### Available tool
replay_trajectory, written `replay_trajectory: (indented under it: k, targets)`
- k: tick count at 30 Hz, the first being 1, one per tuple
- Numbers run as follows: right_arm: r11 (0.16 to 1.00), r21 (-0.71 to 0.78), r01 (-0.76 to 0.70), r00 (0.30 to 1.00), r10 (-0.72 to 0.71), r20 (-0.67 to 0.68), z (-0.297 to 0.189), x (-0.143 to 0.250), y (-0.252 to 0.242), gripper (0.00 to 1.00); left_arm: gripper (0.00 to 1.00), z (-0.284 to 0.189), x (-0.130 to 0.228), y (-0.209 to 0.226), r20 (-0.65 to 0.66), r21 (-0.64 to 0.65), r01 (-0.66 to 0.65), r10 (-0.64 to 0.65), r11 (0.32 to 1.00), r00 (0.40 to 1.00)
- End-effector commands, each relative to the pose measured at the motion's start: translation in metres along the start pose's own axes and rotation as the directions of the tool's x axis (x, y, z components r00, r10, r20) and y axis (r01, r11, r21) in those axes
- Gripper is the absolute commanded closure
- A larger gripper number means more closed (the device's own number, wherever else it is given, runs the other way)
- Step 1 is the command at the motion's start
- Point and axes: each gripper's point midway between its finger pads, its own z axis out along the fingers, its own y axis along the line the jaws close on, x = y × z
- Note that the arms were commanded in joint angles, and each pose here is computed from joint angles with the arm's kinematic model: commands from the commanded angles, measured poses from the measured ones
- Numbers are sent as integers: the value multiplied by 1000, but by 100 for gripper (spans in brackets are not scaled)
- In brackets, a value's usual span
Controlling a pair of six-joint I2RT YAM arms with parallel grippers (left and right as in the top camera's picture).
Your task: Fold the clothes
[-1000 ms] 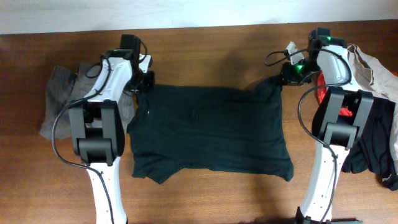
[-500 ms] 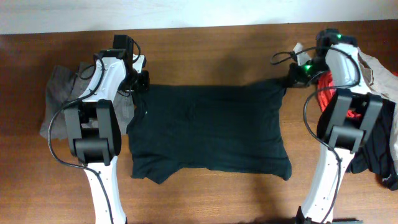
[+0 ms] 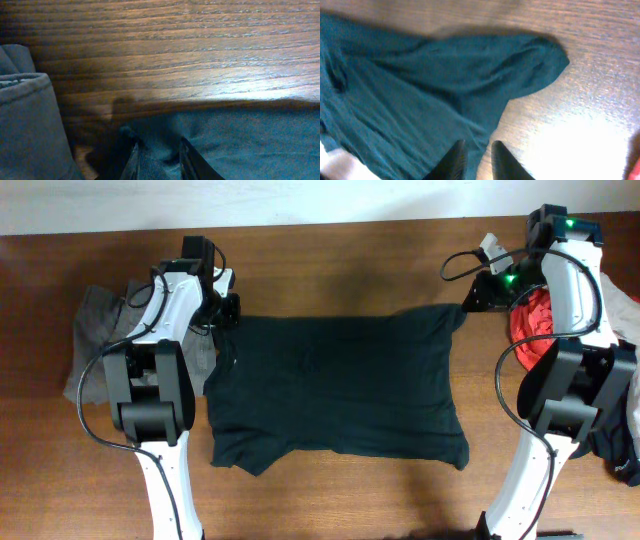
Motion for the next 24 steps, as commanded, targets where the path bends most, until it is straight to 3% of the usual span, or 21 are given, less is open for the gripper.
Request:
replay_trajectory:
  k: [1,5,8,9,10,11,13,15,16,17,19,20,24]
  targets:
    - [993,-23,-120,992,120,29,8,-13,14,58,73,32,24,14,-97,-21,39,-40,999,995]
    - [910,-23,-415,910,415,14,22,-20,32,53,72,32,24,14,-97,-21,39,-40,999,995]
    - [791,72,-608,794,606,49,33,-23,38,57,72,32,24,14,-96,-21,39,-41,999,995]
    - [776,79,-626,780,623,66,37,-28,44,57,72,32,24,14,-96,-21,39,-41,999,995]
    - [782,65,-620,784,615,85,41,-36,52,67,72,32,24,14,-97,-21,39,-41,999,994]
    - [802,47,-595,802,589,103,45,-45,62,70,72,32,25,14,-98,-21,39,-41,999,994]
    - [834,80,-546,836,536,119,51,-49,72,55,72,31,26,13,-104,-20,39,-41,999,994]
    - [817,143,-558,829,542,140,59,-47,77,67,72,31,27,13,-108,-20,39,-41,999,993]
    - [783,168,-599,800,581,149,61,-43,78,67,72,31,27,13,-108,-20,39,-41,999,993]
    - [708,204,-676,737,655,168,63,-36,75,59,72,31,27,13,-108,-20,39,-41,999,993]
    - [565,241,-789,610,764,211,64,-24,69,59,72,31,27,13,-108,-20,39,-41,999,993]
    - [529,235,-815,575,789,217,66,-24,67,55,72,31,27,13,-108,-20,39,-41,999,993]
    - [407,203,-891,444,873,202,83,-22,51,56,72,31,27,13,-109,-20,39,-41,999,993]
